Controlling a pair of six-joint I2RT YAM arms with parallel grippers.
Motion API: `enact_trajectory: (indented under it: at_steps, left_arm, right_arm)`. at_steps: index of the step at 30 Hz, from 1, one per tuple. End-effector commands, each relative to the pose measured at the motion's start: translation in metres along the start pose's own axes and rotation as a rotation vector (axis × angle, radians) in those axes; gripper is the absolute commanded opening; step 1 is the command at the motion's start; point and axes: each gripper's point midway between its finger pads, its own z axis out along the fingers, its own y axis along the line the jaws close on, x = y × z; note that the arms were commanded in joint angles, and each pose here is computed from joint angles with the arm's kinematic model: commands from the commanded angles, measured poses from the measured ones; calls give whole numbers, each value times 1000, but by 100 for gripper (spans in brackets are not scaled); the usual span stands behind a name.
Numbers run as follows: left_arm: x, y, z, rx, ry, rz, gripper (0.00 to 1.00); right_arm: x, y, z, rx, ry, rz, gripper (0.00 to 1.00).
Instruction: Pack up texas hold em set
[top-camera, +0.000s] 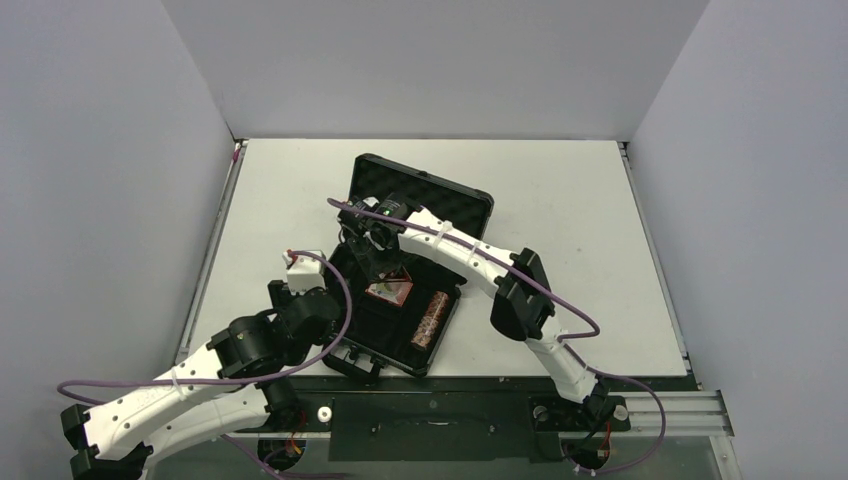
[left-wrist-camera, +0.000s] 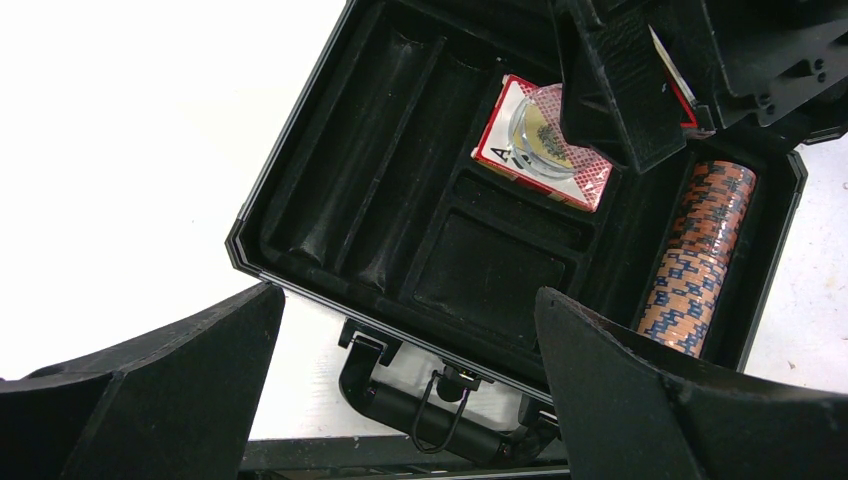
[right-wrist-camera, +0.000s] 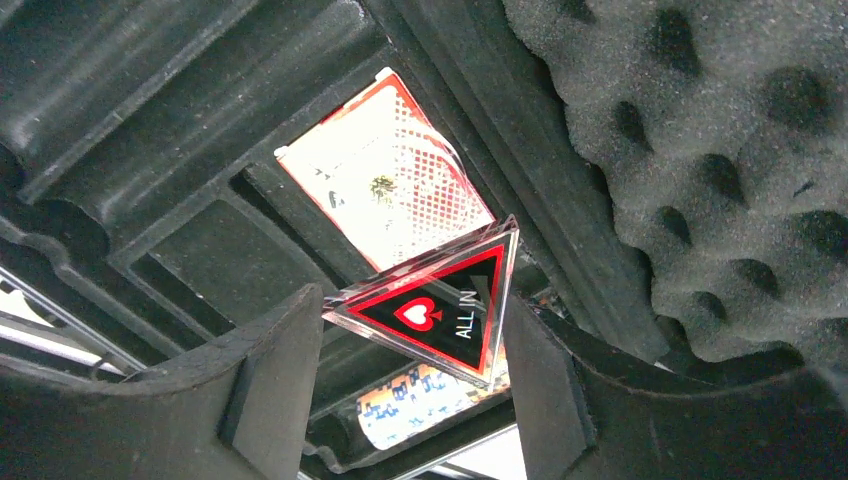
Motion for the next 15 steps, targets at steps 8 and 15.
enact_trajectory:
  at_steps: [8,15]
  left_arm:
    - [-10,-6,-3,13,-17,-18,96]
    - [-8,-8,-1,13,-6,-6,96]
  right_arm:
    - [-10,10,-5,-53,-61,-165,32]
    - [-7,18,6,-62,-50,-183,32]
